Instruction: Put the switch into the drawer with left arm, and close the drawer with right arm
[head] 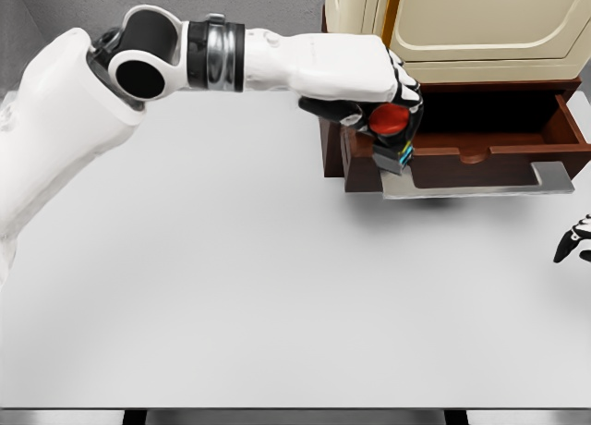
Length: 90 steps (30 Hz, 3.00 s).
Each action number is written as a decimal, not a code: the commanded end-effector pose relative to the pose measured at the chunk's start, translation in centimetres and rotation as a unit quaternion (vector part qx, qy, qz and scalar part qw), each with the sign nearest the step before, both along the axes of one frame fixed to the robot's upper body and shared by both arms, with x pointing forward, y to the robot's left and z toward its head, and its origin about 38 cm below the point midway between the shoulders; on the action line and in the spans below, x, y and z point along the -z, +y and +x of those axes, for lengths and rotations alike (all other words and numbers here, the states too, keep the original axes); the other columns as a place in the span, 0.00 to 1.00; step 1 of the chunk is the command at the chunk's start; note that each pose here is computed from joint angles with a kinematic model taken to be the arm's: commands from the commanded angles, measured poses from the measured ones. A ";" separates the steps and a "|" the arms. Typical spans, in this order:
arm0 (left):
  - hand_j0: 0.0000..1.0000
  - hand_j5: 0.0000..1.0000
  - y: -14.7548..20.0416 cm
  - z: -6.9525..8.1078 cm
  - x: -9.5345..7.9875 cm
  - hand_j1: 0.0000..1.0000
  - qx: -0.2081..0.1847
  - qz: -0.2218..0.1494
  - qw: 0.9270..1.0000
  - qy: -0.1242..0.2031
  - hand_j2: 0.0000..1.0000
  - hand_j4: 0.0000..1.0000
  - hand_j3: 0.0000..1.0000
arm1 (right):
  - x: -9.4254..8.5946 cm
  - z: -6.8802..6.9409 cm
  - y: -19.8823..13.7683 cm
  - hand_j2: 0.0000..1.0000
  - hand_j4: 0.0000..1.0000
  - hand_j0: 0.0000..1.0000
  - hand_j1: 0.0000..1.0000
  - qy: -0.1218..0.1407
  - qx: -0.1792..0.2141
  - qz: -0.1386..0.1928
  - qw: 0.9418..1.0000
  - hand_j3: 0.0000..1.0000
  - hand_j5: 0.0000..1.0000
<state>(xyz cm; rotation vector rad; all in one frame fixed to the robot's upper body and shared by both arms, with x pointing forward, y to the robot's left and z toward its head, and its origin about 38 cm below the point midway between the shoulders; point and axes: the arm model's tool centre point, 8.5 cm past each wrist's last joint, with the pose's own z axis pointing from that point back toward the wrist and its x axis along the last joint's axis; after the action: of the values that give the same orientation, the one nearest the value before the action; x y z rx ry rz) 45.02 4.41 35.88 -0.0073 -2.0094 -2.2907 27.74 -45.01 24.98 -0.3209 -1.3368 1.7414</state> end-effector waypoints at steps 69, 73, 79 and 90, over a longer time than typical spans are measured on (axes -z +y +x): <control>1.00 1.00 21.7 -5.0 -4.1 1.00 -0.131 -0.004 0.991 0.016 1.00 1.00 1.00 | -0.2 1.5 1.7 0.49 0.49 0.49 0.49 -0.008 -0.026 0.009 1.000 0.49 0.49; 1.00 1.00 21.9 -4.8 1.6 1.00 -0.138 0.011 0.987 0.076 1.00 1.00 1.00 | -0.1 1.9 2.4 0.49 0.49 0.49 0.49 -0.008 -0.035 0.012 0.999 0.49 0.49; 1.00 1.00 19.1 -4.1 7.7 1.00 -0.133 0.073 0.986 0.067 1.00 1.00 1.00 | -0.5 2.1 2.4 0.50 0.50 0.50 0.50 -0.015 -0.036 0.012 0.999 0.50 0.50; 1.00 1.00 20.2 -3.9 7.7 1.00 -0.148 0.078 0.983 0.069 1.00 1.00 1.00 | -0.3 3.1 3.8 0.50 0.50 0.50 0.50 -0.016 -0.058 0.015 0.998 0.50 0.50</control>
<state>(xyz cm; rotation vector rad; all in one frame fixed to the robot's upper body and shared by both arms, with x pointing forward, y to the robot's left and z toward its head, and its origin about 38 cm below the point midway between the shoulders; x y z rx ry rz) 41.14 24.44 28.08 0.1310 -1.6385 -2.1909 30.90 -41.42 25.95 -0.2861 -1.4361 1.8173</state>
